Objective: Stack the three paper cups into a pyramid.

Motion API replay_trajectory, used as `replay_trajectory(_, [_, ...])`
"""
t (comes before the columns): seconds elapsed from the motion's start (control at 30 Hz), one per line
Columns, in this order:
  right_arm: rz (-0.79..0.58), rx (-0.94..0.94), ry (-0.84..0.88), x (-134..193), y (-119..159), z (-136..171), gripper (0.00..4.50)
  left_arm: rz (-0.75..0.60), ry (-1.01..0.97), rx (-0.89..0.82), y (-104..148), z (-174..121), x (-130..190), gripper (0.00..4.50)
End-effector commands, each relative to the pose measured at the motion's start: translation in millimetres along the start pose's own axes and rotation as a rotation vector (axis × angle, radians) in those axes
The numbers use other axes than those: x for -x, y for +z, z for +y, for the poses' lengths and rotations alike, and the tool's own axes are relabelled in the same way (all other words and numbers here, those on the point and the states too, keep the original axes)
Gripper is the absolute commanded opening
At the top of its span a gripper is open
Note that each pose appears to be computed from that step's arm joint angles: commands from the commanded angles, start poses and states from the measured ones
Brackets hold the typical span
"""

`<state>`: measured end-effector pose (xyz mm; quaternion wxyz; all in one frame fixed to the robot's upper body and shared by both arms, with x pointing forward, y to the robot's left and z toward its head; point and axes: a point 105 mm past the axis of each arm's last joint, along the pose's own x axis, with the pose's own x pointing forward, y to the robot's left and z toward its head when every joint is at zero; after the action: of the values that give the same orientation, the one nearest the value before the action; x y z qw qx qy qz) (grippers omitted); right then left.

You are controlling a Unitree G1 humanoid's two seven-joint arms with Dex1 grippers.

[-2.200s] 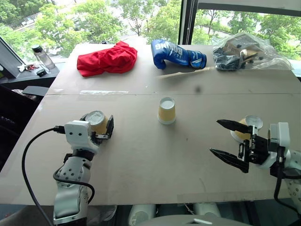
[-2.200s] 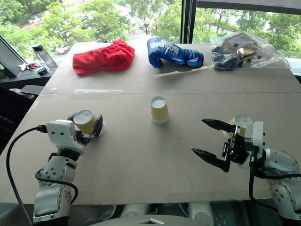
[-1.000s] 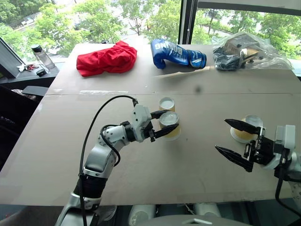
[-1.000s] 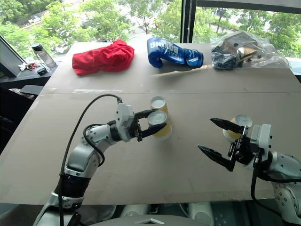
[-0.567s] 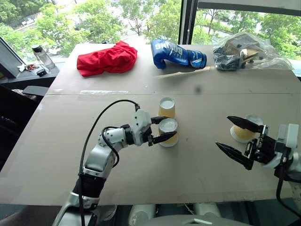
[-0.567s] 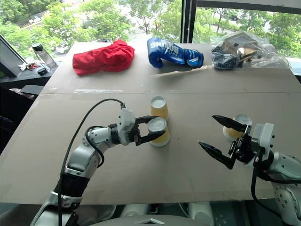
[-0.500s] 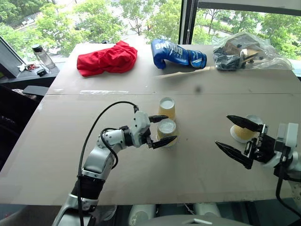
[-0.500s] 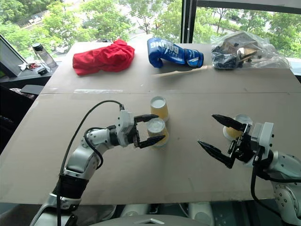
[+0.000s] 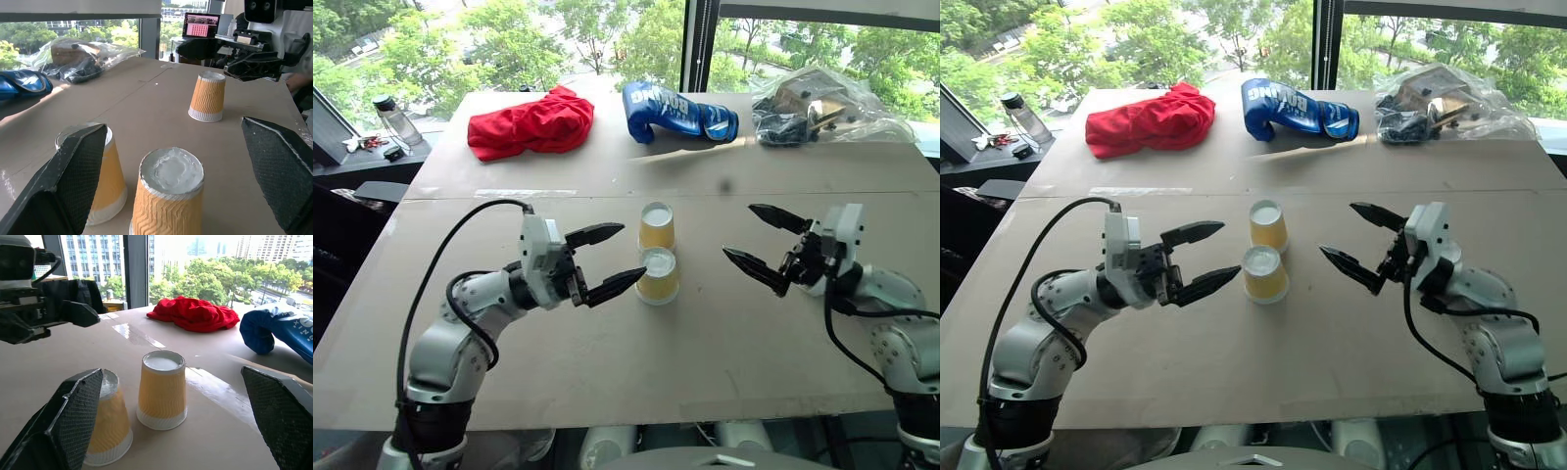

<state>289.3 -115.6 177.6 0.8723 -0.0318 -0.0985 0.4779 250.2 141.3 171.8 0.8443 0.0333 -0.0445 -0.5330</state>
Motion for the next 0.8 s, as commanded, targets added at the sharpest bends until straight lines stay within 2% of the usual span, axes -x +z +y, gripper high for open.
replay_trajectory(0.03, [0.02, 0.003, 0.063, -32.5, -10.2, -5.9, 4.5, 0.025, 0.026, -0.03, 21.4, 6.7, 20.6, 4.47])
replay_trajectory(0.13, [0.041, -0.011, 0.116, -57.3, -20.7, -10.3, 4.5, 0.063, 0.051, -0.04, 30.1, 13.6, 35.1, 4.47])
replay_trajectory(0.37, [0.066, -0.028, 0.186, -88.7, -31.1, -13.2, 4.5, 0.107, 0.1, -0.041, 34.0, 16.2, 53.1, 4.47])
replay_trajectory(0.8, [0.075, -0.034, 0.23, -114.5, -38.3, -10.9, 4.5, 0.108, 0.109, -0.047, 34.7, 16.2, 50.2, 4.47])
